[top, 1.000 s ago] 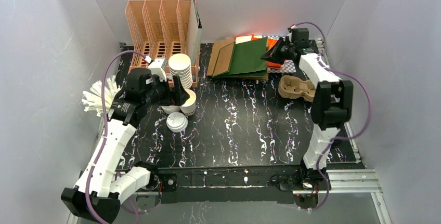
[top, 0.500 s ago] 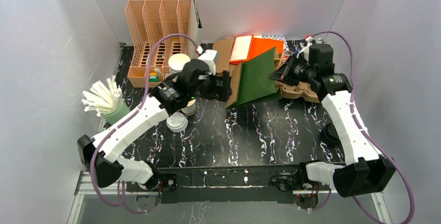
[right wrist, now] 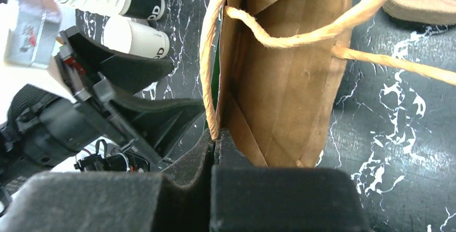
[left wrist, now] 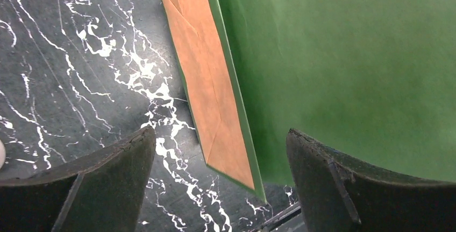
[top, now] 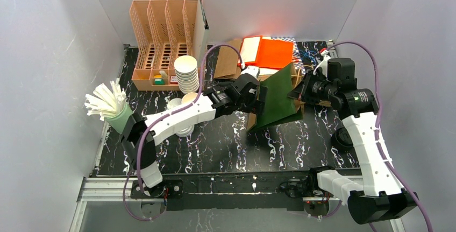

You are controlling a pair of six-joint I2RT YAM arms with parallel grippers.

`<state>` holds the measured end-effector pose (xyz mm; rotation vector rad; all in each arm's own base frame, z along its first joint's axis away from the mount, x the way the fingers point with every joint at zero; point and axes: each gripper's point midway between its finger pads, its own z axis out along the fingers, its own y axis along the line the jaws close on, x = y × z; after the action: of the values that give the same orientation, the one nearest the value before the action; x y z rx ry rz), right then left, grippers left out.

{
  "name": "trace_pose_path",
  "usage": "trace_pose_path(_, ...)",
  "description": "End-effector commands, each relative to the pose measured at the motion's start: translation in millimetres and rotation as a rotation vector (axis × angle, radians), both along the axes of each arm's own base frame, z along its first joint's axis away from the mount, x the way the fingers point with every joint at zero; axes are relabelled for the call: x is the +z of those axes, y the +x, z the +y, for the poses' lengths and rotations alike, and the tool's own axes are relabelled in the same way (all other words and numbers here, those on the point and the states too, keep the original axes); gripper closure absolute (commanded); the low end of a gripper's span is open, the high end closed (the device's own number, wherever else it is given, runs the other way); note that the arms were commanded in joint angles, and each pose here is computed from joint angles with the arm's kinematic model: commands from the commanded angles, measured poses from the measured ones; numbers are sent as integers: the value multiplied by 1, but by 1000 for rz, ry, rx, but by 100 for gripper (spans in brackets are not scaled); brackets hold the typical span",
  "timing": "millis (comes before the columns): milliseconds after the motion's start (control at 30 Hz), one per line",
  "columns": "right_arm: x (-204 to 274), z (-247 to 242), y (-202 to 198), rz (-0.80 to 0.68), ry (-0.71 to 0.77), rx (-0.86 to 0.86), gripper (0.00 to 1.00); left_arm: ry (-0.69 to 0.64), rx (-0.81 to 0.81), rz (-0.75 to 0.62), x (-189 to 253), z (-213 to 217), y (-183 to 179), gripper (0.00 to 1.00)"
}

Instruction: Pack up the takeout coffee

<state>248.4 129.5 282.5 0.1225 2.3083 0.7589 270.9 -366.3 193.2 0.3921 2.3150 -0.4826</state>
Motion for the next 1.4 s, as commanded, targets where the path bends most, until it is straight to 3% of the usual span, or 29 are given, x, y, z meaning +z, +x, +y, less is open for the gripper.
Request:
trace_pose_path(0, 14, -5, -12, -35, -24, 20, 99, -71, 54, -30, 14, -15, 13, 15)
trace_pose_path(233, 14, -11, -24, -32, -57, 22, 99, -39, 113, -17, -19, -10, 17, 36)
trace_pose_path(467, 14, -17, -35, -11, -88, 22, 99, -32, 123, 44, -51, -6, 8, 42)
trace_pose_path(533, 11, -19, -37, 0, -101, 25, 99, -45, 116, 50, -51, -8, 7, 37)
trace_pose_path(667, 6, -18, -39, 11, -100, 26, 99, -119, 41, 41, -34, -23, 2, 12)
trace_pose_path(800, 3, -18, -37, 19, -97, 22, 99, -198, 35, 20, -14, -29, 1, 9)
trace_pose_path(933, 2, -16, -36, 24, -82, 22, 99, -242, -2, 44, -16, -37, -5, 12)
trace_pose_path(1067, 3, -15, -36, 27, -78, 18, 99, -193, -4, 94, -41, -35, -10, 21)
trace_pose_path(1267, 7, -31, -34, 25, -143, -49, 99, -77, 144, 164, -83, 11, -1, 68)
trace_pose_path(1367, 7, -43, -34, 38, -195, -102, 99, -120, 174, 206, -97, 28, -1, 75)
